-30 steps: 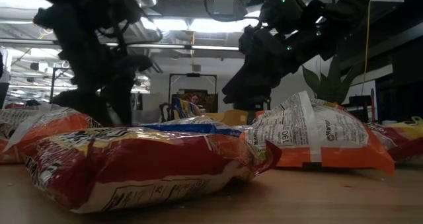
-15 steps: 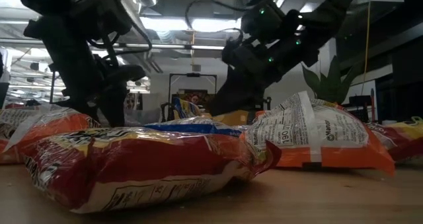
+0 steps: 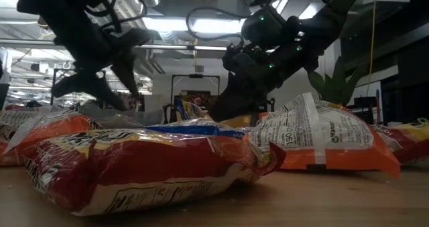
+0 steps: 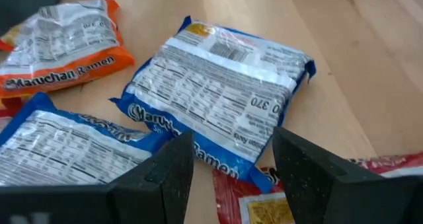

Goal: Sort Maruchan noodles
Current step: Put the blue noodle pack into the yellow bin

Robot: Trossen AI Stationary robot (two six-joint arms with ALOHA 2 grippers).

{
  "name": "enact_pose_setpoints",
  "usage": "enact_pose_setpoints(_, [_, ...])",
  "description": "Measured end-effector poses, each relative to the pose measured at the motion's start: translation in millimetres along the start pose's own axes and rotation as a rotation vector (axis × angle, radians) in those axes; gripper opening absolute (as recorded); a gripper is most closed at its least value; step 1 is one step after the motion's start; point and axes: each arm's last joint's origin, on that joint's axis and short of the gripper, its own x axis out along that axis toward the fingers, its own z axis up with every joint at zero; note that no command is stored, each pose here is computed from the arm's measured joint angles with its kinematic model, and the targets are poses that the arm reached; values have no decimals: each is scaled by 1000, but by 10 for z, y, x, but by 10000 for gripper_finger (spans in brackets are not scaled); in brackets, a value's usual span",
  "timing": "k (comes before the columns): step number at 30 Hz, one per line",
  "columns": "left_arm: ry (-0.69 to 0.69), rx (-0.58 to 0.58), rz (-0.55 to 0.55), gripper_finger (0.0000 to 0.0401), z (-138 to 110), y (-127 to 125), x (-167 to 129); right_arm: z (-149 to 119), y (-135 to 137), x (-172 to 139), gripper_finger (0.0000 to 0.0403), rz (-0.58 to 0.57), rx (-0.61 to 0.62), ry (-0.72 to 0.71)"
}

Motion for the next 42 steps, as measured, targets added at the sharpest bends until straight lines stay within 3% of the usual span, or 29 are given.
enact_pose_setpoints(5, [-4, 43, -32, 156, -17, -62, 152, 0, 0, 0, 191, -4, 2, -1])
enact_pose_setpoints(20, [114, 114, 79, 156, -239, 45, 437, 9, -7, 0, 191, -23, 3, -13])
enact_pose_setpoints(27, [114, 93, 90, 156, -265, 53, 487, 12, -8, -1, 191, -20, 4, -15])
enact_pose_setpoints(33, [139, 108, 133, 155, -281, 109, 497, 80, -195, -38, 193, -28, 62, -60])
enact_pose_setpoints(38, [122, 88, 135, 155, -289, 111, 521, 135, -383, -89, 229, 32, 94, -87])
enact_pose_setpoints(42, [111, 87, 136, 155, -284, 112, 524, 109, -359, -68, 273, 64, 118, -67])
